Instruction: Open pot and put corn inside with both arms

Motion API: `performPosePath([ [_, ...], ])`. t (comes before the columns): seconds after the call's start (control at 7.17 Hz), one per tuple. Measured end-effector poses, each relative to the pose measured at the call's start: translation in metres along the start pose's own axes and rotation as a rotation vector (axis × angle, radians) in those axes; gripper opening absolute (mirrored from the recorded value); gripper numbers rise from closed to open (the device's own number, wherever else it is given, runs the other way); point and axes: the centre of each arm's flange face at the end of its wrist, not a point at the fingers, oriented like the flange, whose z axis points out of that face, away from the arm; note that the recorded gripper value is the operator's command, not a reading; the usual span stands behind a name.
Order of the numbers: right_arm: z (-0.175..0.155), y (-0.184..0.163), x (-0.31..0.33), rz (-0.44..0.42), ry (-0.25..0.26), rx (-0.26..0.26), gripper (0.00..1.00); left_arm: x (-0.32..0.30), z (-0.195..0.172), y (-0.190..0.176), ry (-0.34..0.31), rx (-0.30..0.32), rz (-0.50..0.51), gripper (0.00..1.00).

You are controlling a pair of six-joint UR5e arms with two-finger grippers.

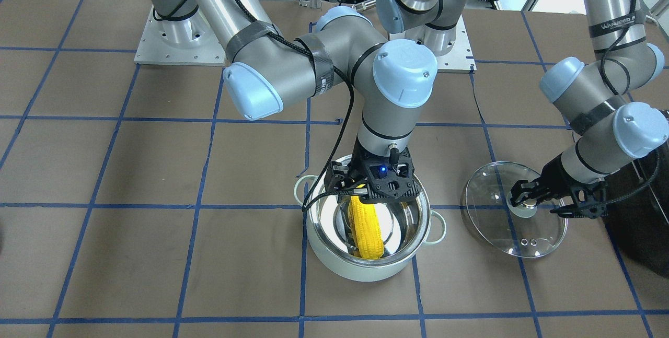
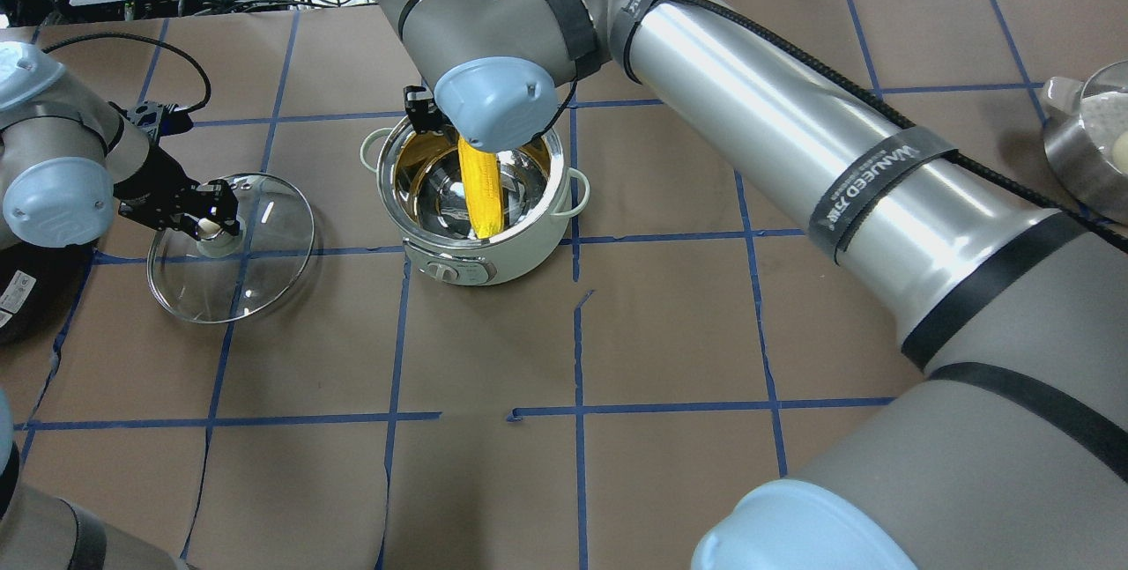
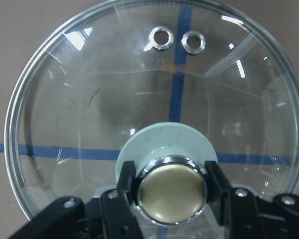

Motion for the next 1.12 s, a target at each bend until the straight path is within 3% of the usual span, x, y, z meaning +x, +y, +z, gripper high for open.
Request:
performPosePath([
  [0.14, -0.016, -0.009, 0.042, 0.042, -0.008, -0.025, 1.0, 0.0, 0.001, 0.0, 0.001, -0.001, 0.001, 0.25],
  [0.28, -0.032, -0.014, 0.093, 0.096, -0.03, -0.064, 1.0, 0.0, 0.001, 0.0, 0.002, -0.003, 0.002, 0.33],
  [0.56, -0.064, -0.009, 0.2, 0.172, -0.047, -0.083, 1.0, 0.0, 0.006, 0.0, 0.005, -0.012, 0.001, 0.53],
  [0.7, -0.071, 0.001, 0.252, 0.214, -0.039, -0.093, 1.0, 0.0, 0.009, 0.0, 0.007, -0.018, 0.001, 0.64],
  [0.84, -0.08, 0.018, 0.294, 0.233, -0.032, -0.113, 1.0, -0.001, 0.011, -0.001, 0.008, -0.021, 0.002, 0.87],
  [1.12, -0.1, 0.059, 0.331, 0.193, -0.031, -0.139, 1.0, 0.002, 0.012, -0.001, 0.005, -0.023, 0.012, 1.0],
])
